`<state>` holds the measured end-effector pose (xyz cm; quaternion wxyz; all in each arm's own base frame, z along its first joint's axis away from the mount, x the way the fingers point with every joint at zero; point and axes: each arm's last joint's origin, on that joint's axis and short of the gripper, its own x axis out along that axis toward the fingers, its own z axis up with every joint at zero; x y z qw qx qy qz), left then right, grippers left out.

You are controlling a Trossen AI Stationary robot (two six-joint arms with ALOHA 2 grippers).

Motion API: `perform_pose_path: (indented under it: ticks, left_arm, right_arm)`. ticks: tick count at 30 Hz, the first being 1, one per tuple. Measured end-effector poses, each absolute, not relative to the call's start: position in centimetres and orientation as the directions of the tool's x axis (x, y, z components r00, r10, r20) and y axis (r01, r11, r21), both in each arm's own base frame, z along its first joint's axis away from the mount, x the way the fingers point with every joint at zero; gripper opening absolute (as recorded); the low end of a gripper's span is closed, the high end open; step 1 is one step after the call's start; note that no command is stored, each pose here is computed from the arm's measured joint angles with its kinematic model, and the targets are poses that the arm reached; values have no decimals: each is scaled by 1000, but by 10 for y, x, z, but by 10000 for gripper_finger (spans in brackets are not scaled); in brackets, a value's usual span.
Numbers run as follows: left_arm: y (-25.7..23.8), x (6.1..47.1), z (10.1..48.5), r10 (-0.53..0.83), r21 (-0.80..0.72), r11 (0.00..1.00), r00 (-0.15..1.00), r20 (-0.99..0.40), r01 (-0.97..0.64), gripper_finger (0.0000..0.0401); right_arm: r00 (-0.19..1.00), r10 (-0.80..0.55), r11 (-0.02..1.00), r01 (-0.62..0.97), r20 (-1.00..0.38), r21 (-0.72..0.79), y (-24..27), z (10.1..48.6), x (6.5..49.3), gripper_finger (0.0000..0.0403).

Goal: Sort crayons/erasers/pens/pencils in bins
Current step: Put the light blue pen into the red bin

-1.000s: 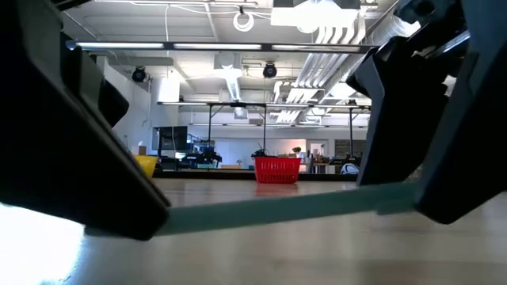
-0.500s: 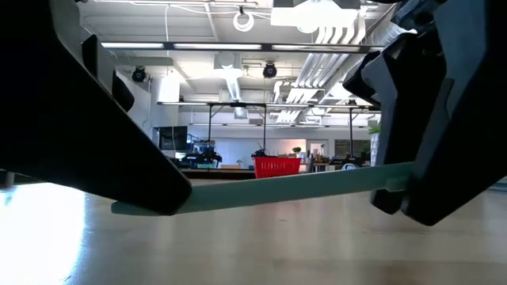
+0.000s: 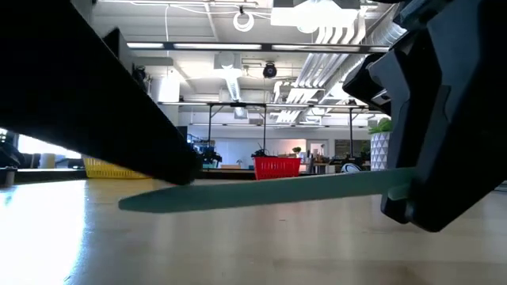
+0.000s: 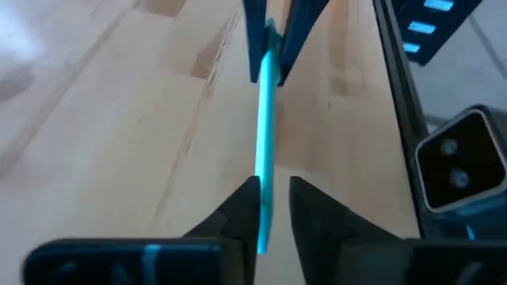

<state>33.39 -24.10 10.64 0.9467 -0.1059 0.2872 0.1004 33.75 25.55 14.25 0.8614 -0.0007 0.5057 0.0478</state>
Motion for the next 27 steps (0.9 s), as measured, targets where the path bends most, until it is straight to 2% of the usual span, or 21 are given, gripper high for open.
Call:
perform_pose_path:
  ticks: [3,6,10,19,27]
  left_arm:
    - [-239,326,123,152,-85,966,798,-584,-246,84]
    - [-235,309,141,239,7,958,787,-569,-286,109]
    - [-223,279,154,280,49,952,795,-538,-302,117]
    - [-179,231,147,242,-88,951,889,-389,-297,74]
    - [-136,207,140,248,-129,947,928,-279,-293,31]
  right_arm:
    - [480,75,996,-77,-874,43,255,142,337,22]
    - [475,41,999,-35,-879,27,251,141,337,21]
    - [415,-43,998,53,-909,-22,235,139,338,22]
    - [296,-188,971,200,-936,-131,162,154,358,23]
    - [255,-310,886,426,-916,-182,57,212,360,23]
